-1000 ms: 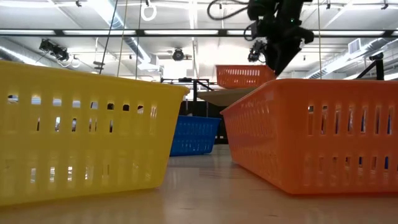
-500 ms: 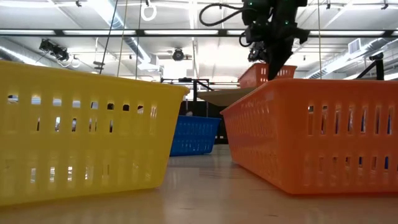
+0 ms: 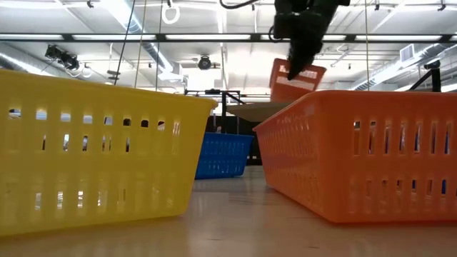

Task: Stack baskets on shelf by color
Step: Put the top orange basket on the shelf

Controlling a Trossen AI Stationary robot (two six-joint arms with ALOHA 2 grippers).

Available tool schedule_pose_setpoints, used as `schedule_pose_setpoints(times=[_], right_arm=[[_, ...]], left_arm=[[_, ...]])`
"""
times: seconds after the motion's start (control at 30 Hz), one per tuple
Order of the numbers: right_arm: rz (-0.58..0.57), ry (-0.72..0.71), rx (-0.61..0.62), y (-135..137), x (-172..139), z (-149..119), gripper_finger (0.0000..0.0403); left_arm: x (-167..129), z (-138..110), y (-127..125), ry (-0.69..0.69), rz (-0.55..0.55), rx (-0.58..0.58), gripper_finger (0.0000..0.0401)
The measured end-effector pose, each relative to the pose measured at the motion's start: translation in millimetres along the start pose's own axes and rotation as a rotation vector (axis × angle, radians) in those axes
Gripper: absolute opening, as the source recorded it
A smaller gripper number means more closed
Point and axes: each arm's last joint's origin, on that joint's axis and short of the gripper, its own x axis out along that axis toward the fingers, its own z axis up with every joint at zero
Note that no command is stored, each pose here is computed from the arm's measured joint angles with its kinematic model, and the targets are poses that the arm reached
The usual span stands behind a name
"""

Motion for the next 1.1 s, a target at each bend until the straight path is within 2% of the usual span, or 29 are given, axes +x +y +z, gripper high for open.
schedule_pose_setpoints(times=[0.1,0.2,0.4,0.6,0.93,1.1], right_arm=[[-0.006,-0.106,0.087,-4,2,12,0.0007],[-0.008,-0.143,0.145,-8,10,18,0.0008],[-0.002,-0.125,0.188,-12,36,25,0.0009],[-0.001,-0.169,0.229,-16,47,32,0.0017],[-0.014,-0.206,0.331,-29,45,34,0.0068],[-0.011,-0.206,0.344,-30,45,33,0.0096]], left_arm=[[0,3,0,-0.022,-0.007,-0.004,0.0172],[0,5,1,-0.043,-0.011,-0.005,0.0172],[1,8,2,-0.066,-0.015,0.022,0.0172],[-3,10,1,-0.073,-0.022,0.024,0.0172],[-9,12,0,-0.07,-0.048,0.023,0.0172],[-11,13,-1,-0.075,-0.05,0.023,0.0172]])
